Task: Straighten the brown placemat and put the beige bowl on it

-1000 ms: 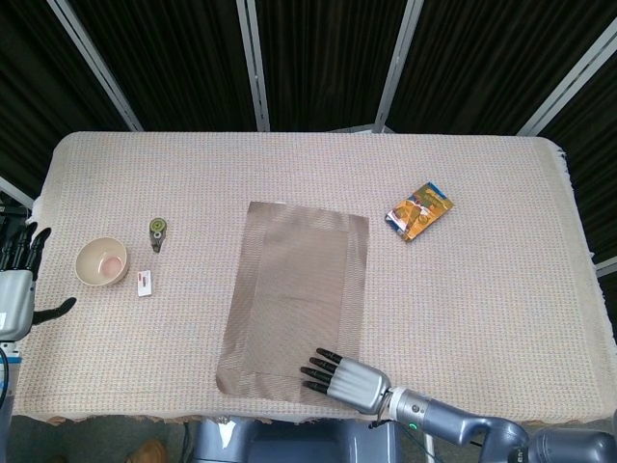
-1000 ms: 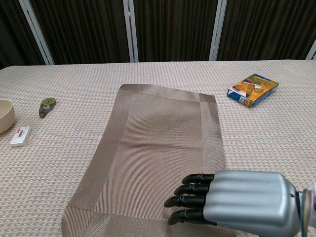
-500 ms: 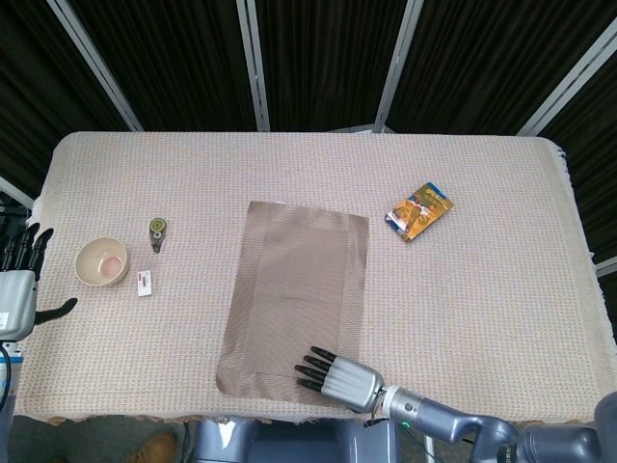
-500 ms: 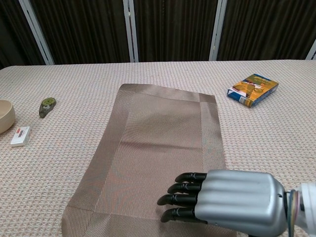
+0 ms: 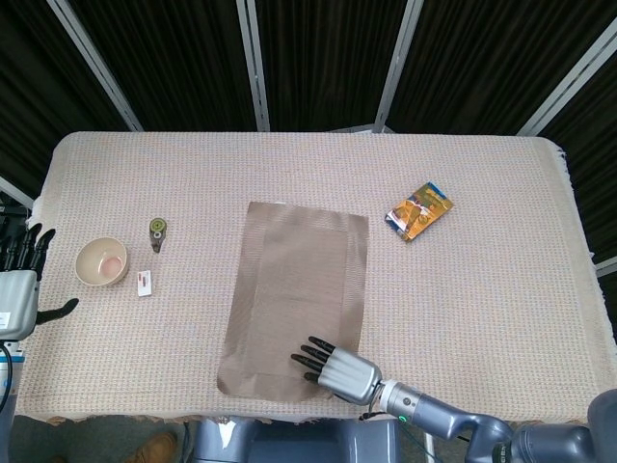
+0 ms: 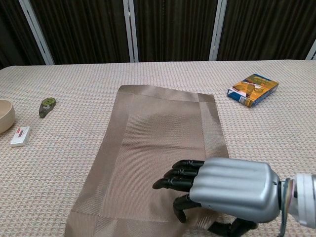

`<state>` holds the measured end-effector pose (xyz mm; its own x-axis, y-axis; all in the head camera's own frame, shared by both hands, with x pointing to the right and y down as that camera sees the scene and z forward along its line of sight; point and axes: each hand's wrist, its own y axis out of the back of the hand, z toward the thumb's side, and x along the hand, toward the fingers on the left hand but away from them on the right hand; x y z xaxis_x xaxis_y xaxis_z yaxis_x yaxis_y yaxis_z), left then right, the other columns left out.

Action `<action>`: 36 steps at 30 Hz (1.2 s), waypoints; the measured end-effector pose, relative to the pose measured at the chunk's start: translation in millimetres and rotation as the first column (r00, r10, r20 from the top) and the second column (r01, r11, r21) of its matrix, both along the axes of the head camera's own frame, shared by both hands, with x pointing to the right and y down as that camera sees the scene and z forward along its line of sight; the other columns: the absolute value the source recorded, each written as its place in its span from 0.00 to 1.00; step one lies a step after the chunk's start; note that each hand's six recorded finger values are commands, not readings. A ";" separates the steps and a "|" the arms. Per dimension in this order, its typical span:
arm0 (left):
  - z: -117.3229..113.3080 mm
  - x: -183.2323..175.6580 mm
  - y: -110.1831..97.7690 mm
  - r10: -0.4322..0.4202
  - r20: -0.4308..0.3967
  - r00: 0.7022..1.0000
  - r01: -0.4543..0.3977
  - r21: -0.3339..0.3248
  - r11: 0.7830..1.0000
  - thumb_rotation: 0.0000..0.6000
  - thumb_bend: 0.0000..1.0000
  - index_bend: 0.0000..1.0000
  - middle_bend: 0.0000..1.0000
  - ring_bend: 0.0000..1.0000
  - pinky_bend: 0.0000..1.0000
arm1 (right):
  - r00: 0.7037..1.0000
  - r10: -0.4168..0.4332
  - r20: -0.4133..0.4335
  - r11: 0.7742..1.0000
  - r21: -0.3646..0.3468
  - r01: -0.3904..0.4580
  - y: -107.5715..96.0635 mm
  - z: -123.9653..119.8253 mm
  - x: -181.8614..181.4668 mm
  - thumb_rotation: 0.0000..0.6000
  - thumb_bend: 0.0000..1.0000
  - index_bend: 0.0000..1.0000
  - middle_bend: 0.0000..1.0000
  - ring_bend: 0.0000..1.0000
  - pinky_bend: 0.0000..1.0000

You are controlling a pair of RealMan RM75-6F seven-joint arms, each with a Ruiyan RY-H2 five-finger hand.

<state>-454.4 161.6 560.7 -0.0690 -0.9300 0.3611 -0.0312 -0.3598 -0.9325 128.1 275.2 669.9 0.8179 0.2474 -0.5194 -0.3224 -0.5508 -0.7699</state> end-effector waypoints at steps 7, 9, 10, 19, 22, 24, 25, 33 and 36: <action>0.5 0.5 0.4 0.001 -0.003 1.000 -0.001 -0.004 1.000 1.00 0.00 0.00 0.00 0.00 0.00 | 1.000 0.009 0.029 1.000 0.008 -0.010 -0.4 -0.7 4.2 1.00 0.65 0.70 0.00 0.00 0.00; 0.4 0.7 0.6 0.001 -0.005 1.000 -0.001 -0.005 1.000 1.00 0.00 0.00 0.00 0.00 0.00 | 0.999 0.010 0.031 1.000 0.009 -0.010 -0.3 -1.0 5.8 1.00 0.65 0.73 0.00 0.00 0.00; 0.2 0.5 0.6 0.001 -0.005 1.000 -0.001 -0.005 1.000 1.00 0.00 0.00 0.00 0.00 0.00 | 0.999 0.009 0.032 1.000 0.011 -0.010 -0.4 -1.3 6.7 1.00 0.65 0.70 0.00 0.00 0.00; 1.0 0.6 0.8 0.003 -0.005 1.000 -0.003 -0.011 1.000 1.00 0.00 0.00 0.00 0.00 0.00 | 0.999 -0.027 0.025 0.992 0.122 0.024 -13.0 -9.5 30.4 1.00 0.65 0.62 0.00 0.00 0.00; 2.0 0.6 1.0 0.002 -0.004 1.000 -0.002 -0.015 1.000 1.00 0.00 0.00 0.00 0.00 0.00 | 0.998 -0.060 0.001 0.977 0.204 0.059 -24.7 -13.8 47.1 1.00 0.65 0.61 0.00 0.00 0.00; 3.0 0.6 0.9 0.002 -0.002 1.000 -0.002 -0.018 1.000 1.00 0.00 0.00 0.00 0.00 0.00 | 0.996 -0.090 -0.028 0.958 0.272 0.094 -35.4 -16.0 60.3 1.00 0.65 0.60 0.00 0.00 0.00; 3.5 0.7 0.9 0.002 0.000 1.000 -0.002 -0.019 1.000 1.00 0.00 0.00 0.00 0.00 0.00 | 0.994 -0.100 -0.044 0.948 0.300 0.109 -40.6 -16.6 66.5 1.00 0.65 0.61 0.00 0.00 0.00; 7.7 0.9 0.6 0.000 0.010 1.000 0.000 -0.028 1.000 1.00 0.00 0.00 0.00 0.00 0.00 | 0.972 -0.157 -0.173 0.858 0.463 0.221 -82.1 -16.4 107.5 1.00 0.65 0.67 0.00 0.00 0.00; 8.5 1.1 0.6 0.001 0.014 1.000 -0.001 -0.030 1.000 1.00 0.00 0.00 0.00 0.00 0.00 | 0.953 -0.202 -0.227 0.794 0.532 0.295 -96.9 -15.2 117.1 1.00 0.64 0.66 0.00 0.00 0.00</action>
<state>-453.3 162.3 569.2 -0.0732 -0.9190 0.3875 -0.0182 -0.3872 -0.9218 245.2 178.3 654.8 0.8145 0.3293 -0.4777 -0.5255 0.0697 -0.8479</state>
